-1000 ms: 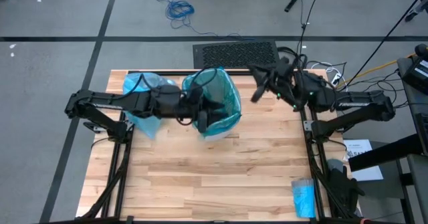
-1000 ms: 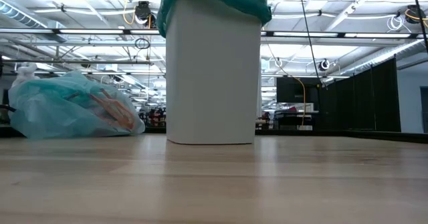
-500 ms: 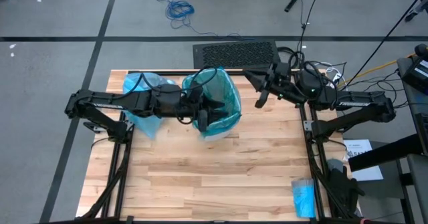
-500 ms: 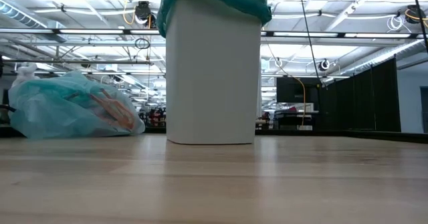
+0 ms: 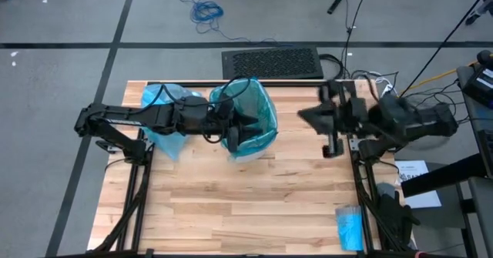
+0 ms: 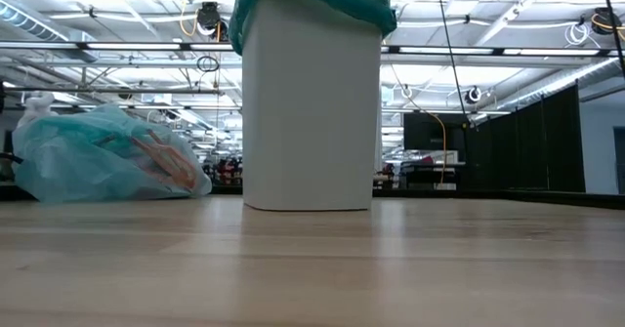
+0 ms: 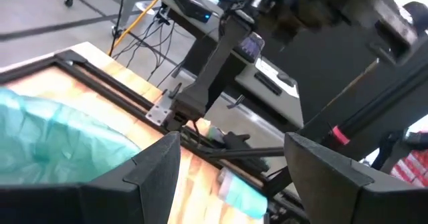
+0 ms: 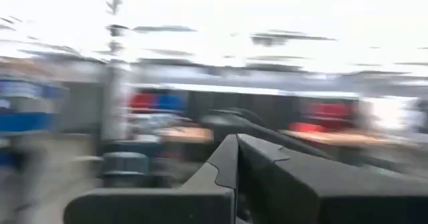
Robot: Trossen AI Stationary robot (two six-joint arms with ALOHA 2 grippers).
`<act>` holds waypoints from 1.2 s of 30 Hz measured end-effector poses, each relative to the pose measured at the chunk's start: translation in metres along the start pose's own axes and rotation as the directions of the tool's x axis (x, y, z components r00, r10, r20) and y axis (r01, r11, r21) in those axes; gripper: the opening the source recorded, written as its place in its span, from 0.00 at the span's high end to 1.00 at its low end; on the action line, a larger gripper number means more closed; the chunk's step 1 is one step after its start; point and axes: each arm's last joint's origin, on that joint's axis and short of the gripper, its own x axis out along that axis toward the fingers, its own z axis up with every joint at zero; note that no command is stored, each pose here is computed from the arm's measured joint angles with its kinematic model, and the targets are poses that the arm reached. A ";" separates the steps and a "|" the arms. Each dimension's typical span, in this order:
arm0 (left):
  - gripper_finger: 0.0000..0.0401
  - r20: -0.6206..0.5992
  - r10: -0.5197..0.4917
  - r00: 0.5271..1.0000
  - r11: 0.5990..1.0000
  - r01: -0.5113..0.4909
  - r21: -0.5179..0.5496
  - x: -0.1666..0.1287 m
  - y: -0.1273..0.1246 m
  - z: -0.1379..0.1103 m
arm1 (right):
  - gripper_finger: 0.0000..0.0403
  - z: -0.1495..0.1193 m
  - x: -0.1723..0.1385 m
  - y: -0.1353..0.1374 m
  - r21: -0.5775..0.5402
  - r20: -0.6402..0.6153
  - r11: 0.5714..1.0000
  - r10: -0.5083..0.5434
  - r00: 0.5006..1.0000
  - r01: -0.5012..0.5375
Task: Place trash/remove bag and relplace
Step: Insert the new blue trash bag into the white trash bin
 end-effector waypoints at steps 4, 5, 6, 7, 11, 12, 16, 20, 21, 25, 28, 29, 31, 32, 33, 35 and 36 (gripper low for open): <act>0.35 0.012 -0.009 1.000 1.000 0.009 -0.003 0.000 0.000 0.002 | 1.00 -0.008 0.003 -0.013 -0.049 -0.047 0.957 -0.287 0.957 0.284; 0.35 0.010 -0.009 1.000 1.000 0.009 -0.023 0.000 0.000 0.002 | 1.00 -0.011 0.003 -0.012 -0.057 -0.065 0.961 -0.273 0.960 0.269; 0.35 0.010 -0.008 1.000 0.999 0.008 -0.038 0.000 0.001 0.002 | 1.00 -0.009 0.003 -0.012 -0.053 -0.052 0.968 -0.247 0.967 0.245; 0.35 0.009 -0.006 1.000 0.999 0.006 -0.045 0.001 0.002 0.002 | 1.00 -0.007 0.002 -0.012 -0.052 -0.043 0.974 -0.224 0.974 0.221; 0.35 0.001 -0.006 1.000 0.999 0.006 -0.044 0.001 0.002 0.001 | 1.00 -0.012 0.001 -0.016 -0.060 -0.111 0.961 -0.276 0.955 0.271; 0.35 0.007 -0.006 1.000 0.999 0.006 -0.045 0.001 0.003 0.002 | 1.00 -0.017 0.002 -0.017 -0.060 -0.140 0.959 -0.283 0.949 0.277; 0.35 0.051 0.052 0.997 0.998 -0.050 -0.045 0.002 0.009 0.007 | 1.00 -0.029 0.001 -0.021 -0.031 -0.248 0.963 -0.268 0.931 0.268; 0.35 0.095 0.112 0.989 0.993 -0.108 -0.047 0.002 0.016 0.013 | 1.00 -0.038 -0.002 -0.026 -0.068 -0.334 0.953 -0.301 0.893 0.296; 0.35 0.113 0.134 0.985 0.991 -0.130 -0.035 0.002 0.019 0.015 | 1.00 -0.041 -0.002 -0.025 -0.068 -0.361 0.957 -0.286 0.888 0.281; 0.35 0.161 0.205 0.965 0.977 -0.211 0.018 0.002 0.034 0.025 | 1.00 -0.044 -0.003 -0.030 -0.064 -0.393 0.964 -0.263 0.881 0.259; 0.35 0.176 0.252 0.951 0.964 -0.263 0.040 0.001 0.047 0.033 | 1.00 -0.049 0.000 -0.038 0.012 -0.419 0.976 -0.191 0.888 0.216; 0.35 0.173 0.276 0.945 0.958 -0.286 0.035 0.000 0.053 0.035 | 1.00 -0.052 0.002 -0.042 0.047 -0.432 0.978 -0.165 0.887 0.205; 0.35 0.141 0.331 0.933 0.942 -0.336 0.014 -0.006 0.064 0.037 | 1.00 -0.053 0.002 -0.051 0.095 -0.442 0.974 -0.144 0.885 0.205; 0.35 0.113 0.363 0.925 0.930 -0.366 0.010 -0.010 0.071 0.038 | 1.00 -0.054 0.002 -0.057 0.104 -0.450 0.972 -0.143 0.882 0.211; 0.35 0.087 0.392 0.916 0.919 -0.394 0.009 -0.013 0.076 0.038 | 1.00 -0.055 0.001 -0.062 0.111 -0.455 0.971 -0.139 0.879 0.211; 0.35 0.046 0.443 0.896 0.896 -0.443 0.005 -0.024 0.085 0.040 | 1.00 -0.056 0.000 -0.072 0.126 -0.493 0.965 -0.140 0.859 0.229; 0.35 0.021 0.468 0.883 0.883 -0.469 0.007 -0.030 0.088 0.040 | 1.00 -0.057 0.000 -0.077 0.128 -0.519 0.962 -0.142 0.843 0.241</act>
